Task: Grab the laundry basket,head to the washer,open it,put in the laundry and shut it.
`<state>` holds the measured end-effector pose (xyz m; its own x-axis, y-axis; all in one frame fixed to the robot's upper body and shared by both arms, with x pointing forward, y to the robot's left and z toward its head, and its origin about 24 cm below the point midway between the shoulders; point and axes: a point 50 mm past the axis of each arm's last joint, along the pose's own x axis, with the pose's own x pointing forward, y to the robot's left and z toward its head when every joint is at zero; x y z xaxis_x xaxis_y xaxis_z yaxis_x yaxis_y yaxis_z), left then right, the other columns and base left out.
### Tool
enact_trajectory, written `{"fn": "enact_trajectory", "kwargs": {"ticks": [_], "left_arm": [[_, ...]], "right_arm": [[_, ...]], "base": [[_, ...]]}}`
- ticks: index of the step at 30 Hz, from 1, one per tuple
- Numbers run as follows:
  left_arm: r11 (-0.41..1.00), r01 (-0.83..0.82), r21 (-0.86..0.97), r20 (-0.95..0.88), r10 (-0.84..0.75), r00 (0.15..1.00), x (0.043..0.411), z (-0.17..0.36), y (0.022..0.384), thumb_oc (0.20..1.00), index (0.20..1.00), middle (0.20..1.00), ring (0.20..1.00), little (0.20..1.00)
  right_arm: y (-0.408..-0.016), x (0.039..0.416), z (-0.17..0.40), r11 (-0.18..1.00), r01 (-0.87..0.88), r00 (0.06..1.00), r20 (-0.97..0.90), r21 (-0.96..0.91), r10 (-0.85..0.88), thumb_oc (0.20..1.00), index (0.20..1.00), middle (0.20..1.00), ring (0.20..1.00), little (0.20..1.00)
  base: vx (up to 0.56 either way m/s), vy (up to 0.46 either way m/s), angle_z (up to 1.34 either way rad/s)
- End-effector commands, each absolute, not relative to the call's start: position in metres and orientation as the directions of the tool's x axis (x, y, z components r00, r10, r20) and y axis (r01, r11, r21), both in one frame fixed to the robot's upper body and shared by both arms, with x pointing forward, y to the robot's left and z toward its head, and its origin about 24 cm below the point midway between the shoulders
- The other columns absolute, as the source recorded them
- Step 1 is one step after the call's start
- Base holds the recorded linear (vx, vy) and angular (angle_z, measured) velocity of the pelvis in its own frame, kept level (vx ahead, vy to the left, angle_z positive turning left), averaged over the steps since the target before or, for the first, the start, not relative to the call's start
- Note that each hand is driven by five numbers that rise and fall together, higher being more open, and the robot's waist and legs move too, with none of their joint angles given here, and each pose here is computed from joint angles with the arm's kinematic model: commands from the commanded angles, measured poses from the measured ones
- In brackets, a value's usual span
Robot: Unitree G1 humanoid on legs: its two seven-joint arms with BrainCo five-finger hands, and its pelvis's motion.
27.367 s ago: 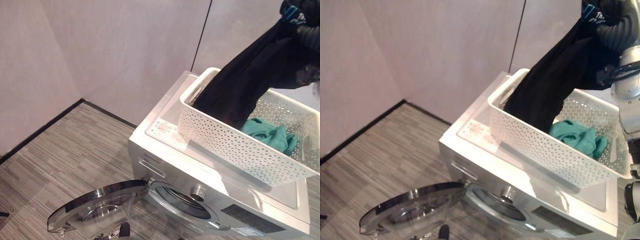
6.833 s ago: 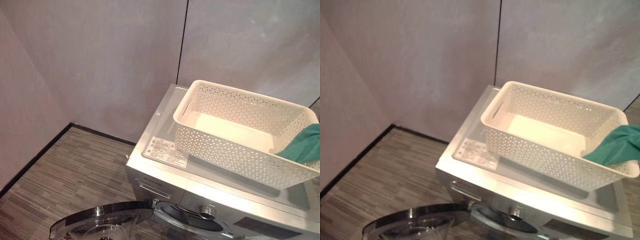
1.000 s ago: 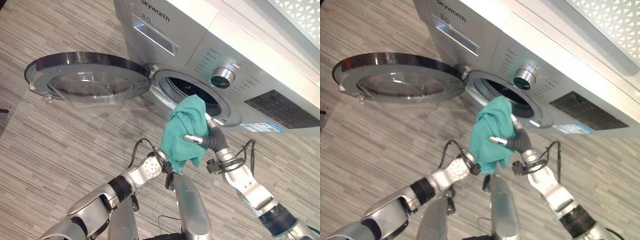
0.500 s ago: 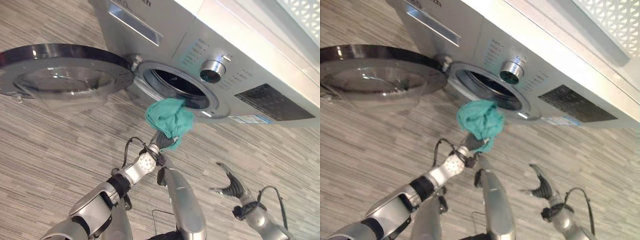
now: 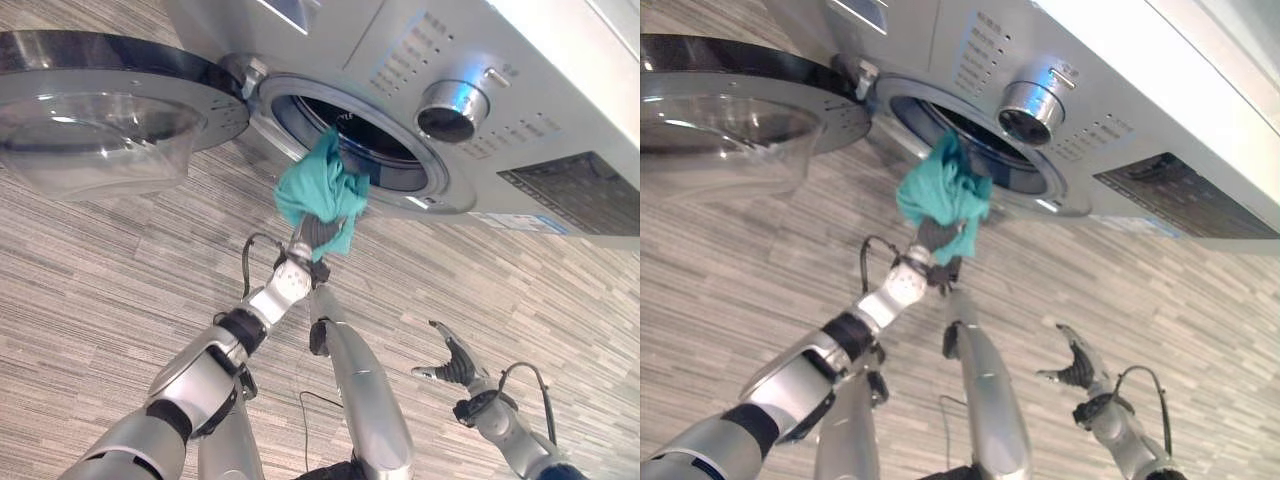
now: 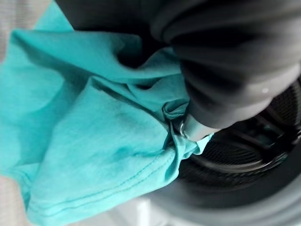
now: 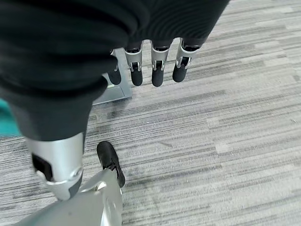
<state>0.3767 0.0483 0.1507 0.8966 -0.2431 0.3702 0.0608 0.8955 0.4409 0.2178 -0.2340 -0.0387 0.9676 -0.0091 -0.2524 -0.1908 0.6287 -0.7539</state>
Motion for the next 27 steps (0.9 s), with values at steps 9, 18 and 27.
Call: {"fn": "enact_trajectory", "kwargs": {"ticks": [9, 18, 27], "left_arm": [[0.940, 0.105, 0.325, 0.536, -0.275, 0.798, 0.380, 0.219, 0.021, 0.200, 0.200, 0.200, 0.200, 0.200], [0.964, 0.152, 0.220, 0.572, -0.253, 0.780, 0.386, 0.258, 0.018, 0.200, 0.200, 0.200, 0.200, 0.200], [0.975, 0.201, 0.096, 0.589, -0.219, 0.778, 0.386, 0.274, 0.016, 0.200, 0.200, 0.200, 0.200, 0.200]], "right_arm": [[-0.272, 0.161, -0.093, 0.602, -0.387, 0.803, -0.577, -0.698, -0.153, 1.000, 1.000, 1.000, 1.000, 1.000], [-0.262, 0.158, -0.114, 0.826, -0.223, 0.722, -0.657, -0.517, -0.216, 1.000, 1.000, 1.000, 1.000, 1.000], [-0.255, 0.188, -0.109, 0.850, -0.162, 0.734, -0.637, -0.502, -0.236, 1.000, 1.000, 1.000, 1.000, 1.000]], "base": [[0.02, -0.059, -0.06], [0.01, -0.012, -0.05], [0.01, 0.001, -0.06]]}}
